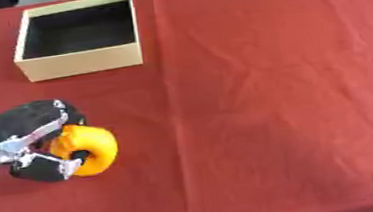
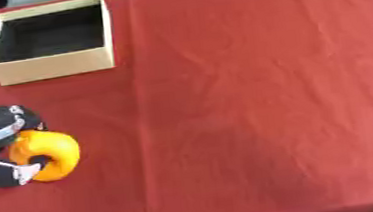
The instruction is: Pick up objects on the table and place them in the box.
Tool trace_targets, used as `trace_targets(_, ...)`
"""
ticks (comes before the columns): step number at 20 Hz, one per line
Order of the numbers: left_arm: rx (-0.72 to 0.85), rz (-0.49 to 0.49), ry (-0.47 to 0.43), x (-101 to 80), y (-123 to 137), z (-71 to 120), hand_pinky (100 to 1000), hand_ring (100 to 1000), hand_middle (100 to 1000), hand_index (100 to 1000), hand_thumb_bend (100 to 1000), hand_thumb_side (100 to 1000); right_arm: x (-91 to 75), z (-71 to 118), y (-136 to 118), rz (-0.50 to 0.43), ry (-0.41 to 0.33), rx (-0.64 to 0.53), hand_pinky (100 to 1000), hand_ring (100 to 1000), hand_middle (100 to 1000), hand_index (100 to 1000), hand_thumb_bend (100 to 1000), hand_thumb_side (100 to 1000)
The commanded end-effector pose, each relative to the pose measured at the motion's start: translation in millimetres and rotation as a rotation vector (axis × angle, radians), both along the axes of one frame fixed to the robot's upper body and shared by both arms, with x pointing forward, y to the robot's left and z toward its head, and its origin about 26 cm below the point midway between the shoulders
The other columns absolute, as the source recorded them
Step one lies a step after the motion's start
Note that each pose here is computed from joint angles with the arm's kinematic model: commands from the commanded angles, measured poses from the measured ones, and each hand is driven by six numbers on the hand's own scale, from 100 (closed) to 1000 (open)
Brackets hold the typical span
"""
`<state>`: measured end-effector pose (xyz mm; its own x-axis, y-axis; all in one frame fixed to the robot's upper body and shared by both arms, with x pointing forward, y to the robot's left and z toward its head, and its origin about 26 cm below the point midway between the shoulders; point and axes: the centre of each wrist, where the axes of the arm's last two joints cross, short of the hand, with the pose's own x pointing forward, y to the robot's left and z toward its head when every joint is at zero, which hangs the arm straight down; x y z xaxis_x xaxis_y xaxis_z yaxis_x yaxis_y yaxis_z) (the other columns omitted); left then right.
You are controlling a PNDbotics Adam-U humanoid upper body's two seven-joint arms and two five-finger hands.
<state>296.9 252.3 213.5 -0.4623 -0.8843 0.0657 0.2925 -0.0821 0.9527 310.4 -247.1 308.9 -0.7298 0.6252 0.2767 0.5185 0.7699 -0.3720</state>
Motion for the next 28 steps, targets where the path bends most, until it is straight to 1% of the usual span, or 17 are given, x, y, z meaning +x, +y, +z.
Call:
trace_targets(1, -0.006, -0.001, -0.048, -2.7, 5, 20.7, 293, 543, 508, 647, 100, 159, -5.4, 7.1, -1, 0.001, -0.027, -0.009, 932, 866, 811, 917, 100, 960)
trace_targets(6, -0.049, -0.001, -0.126, -0.5, 7, 39.4, 293, 546, 522, 660, 100, 159, -5.4, 7.4, -1, 0.001, -0.026, -0.013, 932, 867, 811, 917, 100, 963)
trace_targets(9, -0.065, 0.015, -0.196, 0.7, 7, 51.9, 285, 542, 520, 659, 100, 170, -5.5, 7.7, -1, 0.002, -0.026, -0.015, 932, 867, 811, 916, 100, 963)
trace_targets(10, -0.074, 0.022, -0.225, 1.1, 7, 57.3, 283, 541, 531, 661, 100, 176, -5.5, 7.9, -1, 0.002, -0.026, -0.015, 932, 867, 811, 916, 100, 963)
trace_targets(13, -0.093, 0.029, -0.35, 2.4, 3, 79.0, 273, 538, 544, 659, 100, 192, -5.6, 9.0, 0, 0.005, -0.027, -0.018, 931, 867, 811, 916, 100, 962)
trace_targets(15, -0.098, 0.027, -0.439, 7.5, 1, 94.7, 264, 535, 540, 662, 100, 192, -5.6, 9.6, 1, 0.008, -0.029, -0.02, 931, 867, 811, 915, 100, 961)
trace_targets(18, -0.079, 0.02, -0.555, 27.2, -1, 112.8, 266, 538, 538, 662, 100, 198, -5.6, 10.2, 3, 0.015, -0.028, -0.024, 931, 867, 811, 915, 100, 963)
trace_targets(19, -0.064, 0.021, -0.588, 36.2, -1, 117.1, 267, 539, 539, 663, 100, 198, -5.5, 10.4, 3, 0.018, -0.028, -0.025, 931, 867, 811, 915, 100, 964)
trace_targets(20, -0.048, 0.024, -0.613, 45.6, -1, 119.4, 269, 541, 541, 663, 100, 218, -5.5, 10.7, 4, 0.02, -0.028, -0.026, 931, 867, 811, 915, 100, 962)
trace_targets(21, -0.032, 0.035, -0.635, 56.0, 1, 121.5, 271, 543, 541, 664, 100, 204, -5.5, 10.9, 4, 0.023, -0.027, -0.026, 931, 867, 811, 915, 100, 965)
trace_targets(25, -0.002, 0.081, -0.698, 94.9, 8, 122.8, 265, 540, 537, 662, 100, 215, -5.5, 12.0, 6, 0.031, -0.028, -0.024, 931, 868, 811, 915, 100, 965)
trace_targets(28, -0.027, 0.099, -0.728, 117.9, 9, 120.1, 261, 537, 537, 667, 100, 222, -5.6, 12.7, 7, 0.036, -0.029, -0.023, 931, 868, 811, 915, 100, 966)
